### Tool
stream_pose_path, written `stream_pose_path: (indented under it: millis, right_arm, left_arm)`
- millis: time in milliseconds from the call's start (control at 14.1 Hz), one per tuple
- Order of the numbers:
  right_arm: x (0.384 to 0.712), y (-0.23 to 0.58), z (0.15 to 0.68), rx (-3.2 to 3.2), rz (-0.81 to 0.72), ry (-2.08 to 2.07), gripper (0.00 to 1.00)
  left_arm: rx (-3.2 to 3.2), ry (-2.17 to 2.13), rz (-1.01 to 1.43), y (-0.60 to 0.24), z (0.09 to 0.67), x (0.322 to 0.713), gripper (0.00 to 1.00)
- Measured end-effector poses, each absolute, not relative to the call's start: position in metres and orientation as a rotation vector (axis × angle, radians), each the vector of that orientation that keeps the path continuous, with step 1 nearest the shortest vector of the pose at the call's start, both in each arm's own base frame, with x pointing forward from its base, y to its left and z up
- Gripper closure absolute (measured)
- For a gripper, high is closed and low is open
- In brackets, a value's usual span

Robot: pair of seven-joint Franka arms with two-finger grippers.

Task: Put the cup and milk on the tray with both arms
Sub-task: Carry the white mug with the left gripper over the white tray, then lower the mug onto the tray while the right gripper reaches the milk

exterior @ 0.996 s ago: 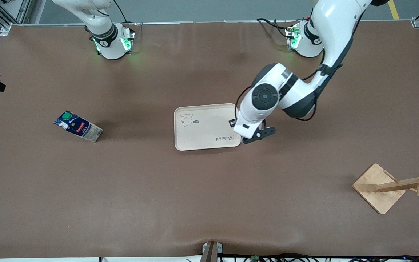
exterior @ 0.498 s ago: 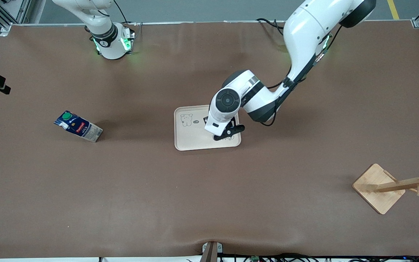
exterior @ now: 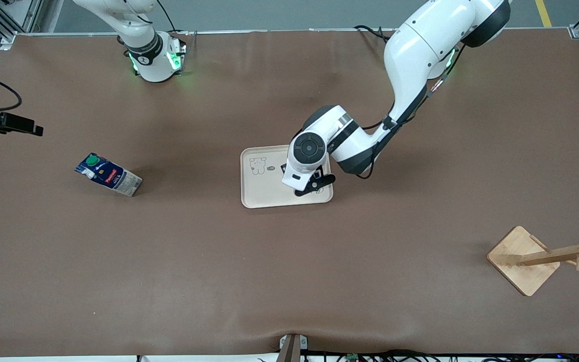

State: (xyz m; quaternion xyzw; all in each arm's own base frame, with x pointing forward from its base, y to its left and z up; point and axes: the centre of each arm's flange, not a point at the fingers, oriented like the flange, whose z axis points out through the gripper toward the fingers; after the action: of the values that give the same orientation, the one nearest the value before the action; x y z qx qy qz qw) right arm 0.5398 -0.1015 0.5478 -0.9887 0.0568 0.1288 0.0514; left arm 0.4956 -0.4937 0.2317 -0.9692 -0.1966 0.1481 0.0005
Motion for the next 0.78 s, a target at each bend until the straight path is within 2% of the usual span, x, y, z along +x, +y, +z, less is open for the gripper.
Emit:
stream_pose_path:
  millis: [285, 569, 783]
  right_arm:
    - [0.543, -0.109, 0.520, -3.010, 0.352, 0.255, 0.00]
    - [0.538, -0.106, 0.458, -2.987, 0.382, 0.533, 0.00]
    - [0.530, -0.099, 0.427, -2.933, 0.424, 0.719, 0.00]
  left_arm:
    - [-3.077, -0.644, 0.432, -0.495, 0.249, 0.510, 0.36]
    - [-3.125, -0.721, 0.338, -0.465, 0.303, 0.554, 0.00]
    - [-3.142, -0.698, 0.253, -0.410, 0.373, 0.587, 0.00]
